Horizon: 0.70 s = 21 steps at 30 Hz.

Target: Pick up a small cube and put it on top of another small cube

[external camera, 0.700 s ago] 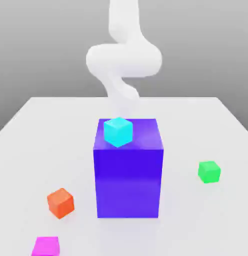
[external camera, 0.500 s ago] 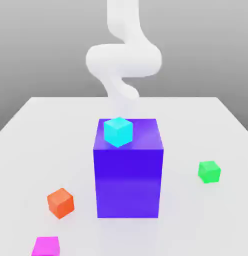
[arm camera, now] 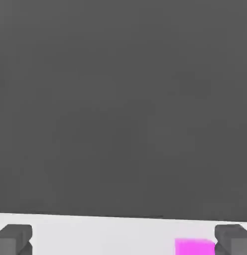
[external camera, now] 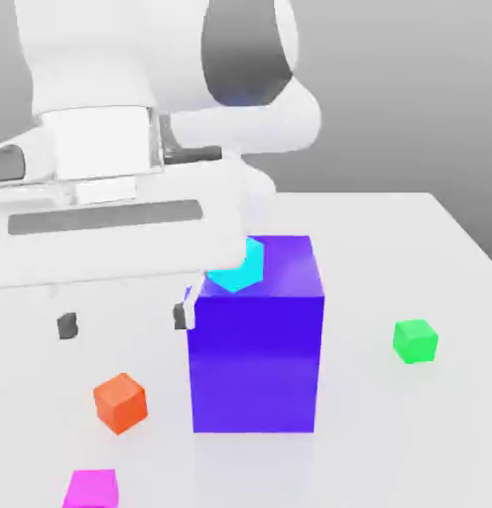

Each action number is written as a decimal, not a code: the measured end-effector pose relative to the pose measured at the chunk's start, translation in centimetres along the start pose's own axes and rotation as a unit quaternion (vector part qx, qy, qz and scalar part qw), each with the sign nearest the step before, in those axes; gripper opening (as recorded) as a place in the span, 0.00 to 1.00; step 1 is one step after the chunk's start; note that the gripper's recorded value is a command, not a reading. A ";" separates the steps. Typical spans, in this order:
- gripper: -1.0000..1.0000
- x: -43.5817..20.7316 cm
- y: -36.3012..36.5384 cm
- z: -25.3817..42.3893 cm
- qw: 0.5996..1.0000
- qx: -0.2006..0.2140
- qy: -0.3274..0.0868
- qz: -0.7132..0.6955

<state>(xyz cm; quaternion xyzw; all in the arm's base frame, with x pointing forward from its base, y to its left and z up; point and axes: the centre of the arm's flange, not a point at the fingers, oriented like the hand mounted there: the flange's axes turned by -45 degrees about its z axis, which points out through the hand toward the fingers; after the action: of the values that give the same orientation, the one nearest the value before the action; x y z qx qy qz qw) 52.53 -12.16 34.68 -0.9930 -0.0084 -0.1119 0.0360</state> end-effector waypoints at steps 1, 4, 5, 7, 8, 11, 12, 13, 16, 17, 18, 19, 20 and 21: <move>0.50 -0.4 0.6 1.6 1.000 -0.002 -0.012 0.000; 0.50 -1.9 2.4 6.4 0.999 -0.011 -0.047 -0.002; 0.50 -2.5 3.1 7.9 0.998 -0.015 -0.059 -0.002; 0.50 -3.9 4.5 10.7 0.996 -0.023 -0.083 -0.003; 0.50 -4.6 5.2 12.1 0.995 -0.028 -0.095 -0.004; 0.50 -6.1 6.3 16.2 0.993 -0.034 -0.110 -0.006; 0.50 -6.5 6.4 17.7 0.993 -0.035 -0.111 -0.006; 0.50 -6.9 6.6 19.1 0.993 -0.035 -0.112 -0.006; 0.00 -7.1 6.6 20.0 0.993 -0.035 -0.112 -0.006; 0.00 -7.1 6.6 20.0 0.993 -0.035 -0.112 -0.006; 0.00 -7.1 6.6 20.0 0.993 -0.034 -0.112 -0.006; 0.00 -7.1 6.6 20.0 0.993 -0.034 -0.113 -0.006; 0.00 -7.3 6.7 20.5 0.993 -0.034 -0.113 -0.005; 0.00 -7.1 6.6 20.0 0.993 -0.034 -0.113 -0.006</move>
<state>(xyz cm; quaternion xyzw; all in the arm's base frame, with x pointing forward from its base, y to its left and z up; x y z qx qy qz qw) 50.17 -17.37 13.23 -0.9999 -0.0142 0.0002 -0.0001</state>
